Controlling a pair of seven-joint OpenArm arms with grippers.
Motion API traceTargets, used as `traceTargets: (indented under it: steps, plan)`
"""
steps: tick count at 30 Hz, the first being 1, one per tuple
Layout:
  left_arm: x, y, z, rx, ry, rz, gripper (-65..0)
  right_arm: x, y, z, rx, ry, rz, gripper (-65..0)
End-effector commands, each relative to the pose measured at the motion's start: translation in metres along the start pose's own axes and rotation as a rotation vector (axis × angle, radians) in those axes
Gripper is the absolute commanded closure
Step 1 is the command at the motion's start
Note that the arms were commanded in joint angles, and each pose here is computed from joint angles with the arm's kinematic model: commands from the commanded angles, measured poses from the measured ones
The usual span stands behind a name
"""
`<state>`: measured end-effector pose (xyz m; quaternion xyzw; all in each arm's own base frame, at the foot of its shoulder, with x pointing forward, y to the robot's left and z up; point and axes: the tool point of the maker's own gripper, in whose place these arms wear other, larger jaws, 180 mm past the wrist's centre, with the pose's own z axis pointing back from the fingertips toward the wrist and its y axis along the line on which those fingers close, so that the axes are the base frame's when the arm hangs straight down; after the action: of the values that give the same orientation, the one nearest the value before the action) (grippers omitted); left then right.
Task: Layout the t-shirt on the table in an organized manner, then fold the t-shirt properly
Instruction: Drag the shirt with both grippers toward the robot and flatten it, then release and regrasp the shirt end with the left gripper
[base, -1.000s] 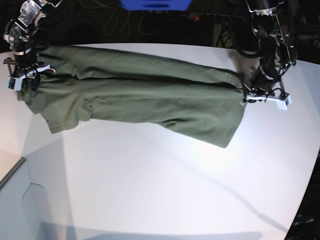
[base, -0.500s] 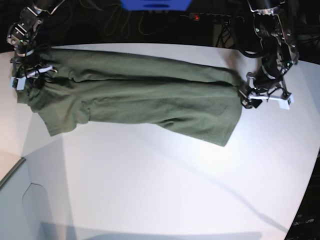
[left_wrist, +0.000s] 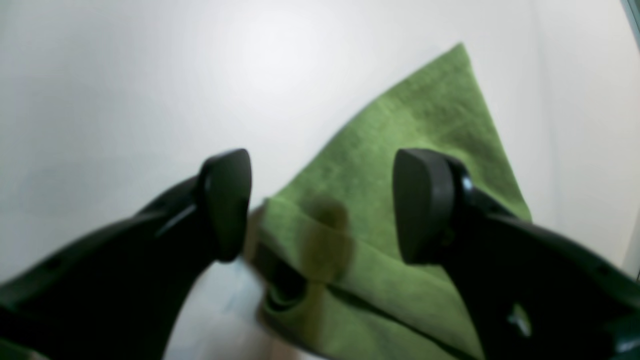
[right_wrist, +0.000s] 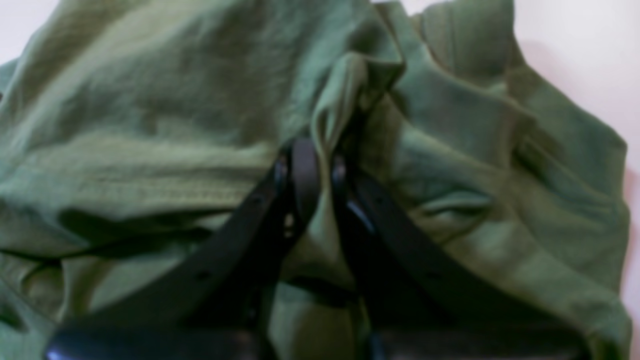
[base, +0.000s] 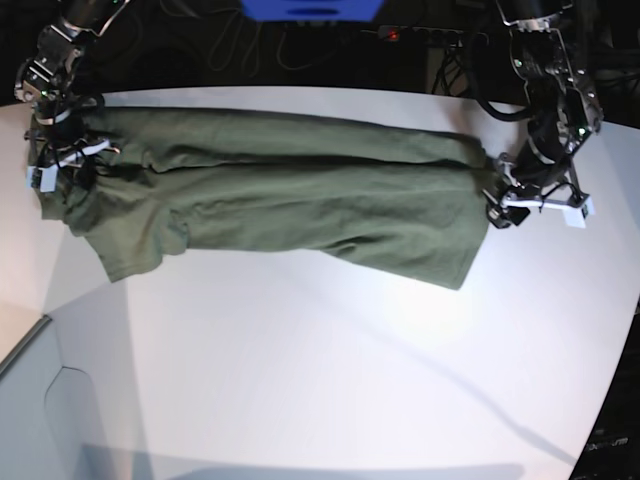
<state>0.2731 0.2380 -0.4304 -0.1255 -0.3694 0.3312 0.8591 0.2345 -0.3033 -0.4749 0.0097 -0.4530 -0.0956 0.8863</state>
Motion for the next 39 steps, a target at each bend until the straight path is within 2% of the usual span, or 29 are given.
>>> traceTargets:
  steps: [1, 13, 35, 37, 39]
  plan:
    - [0.017, -0.003, 0.003, -0.012, -0.048, 0.003, -43.3, -0.004, 0.003, -0.002, 0.014, 0.037, 0.028, 0.0]
    - [0.039, 0.032, 0.015, 0.06, -0.113, 0.07, -43.4, 0.004, 0.012, -0.01, 0.037, 0.03, 0.039, 0.0]
    - [0.04, 0.032, 0.015, 0.058, -0.117, 0.07, -43.5, 0.003, 0.011, -0.009, 0.035, 0.033, 0.039, 0.0]
    - [0.04, 0.031, 0.015, 0.057, -0.118, 0.07, -45.2, 0.003, 0.011, -0.009, 0.035, 0.033, 0.039, 0.0]
    - [0.039, 0.031, 0.014, 0.057, -0.114, 0.07, -49.5, 0.002, 0.011, -0.008, 0.035, 0.034, 0.039, 0.0]
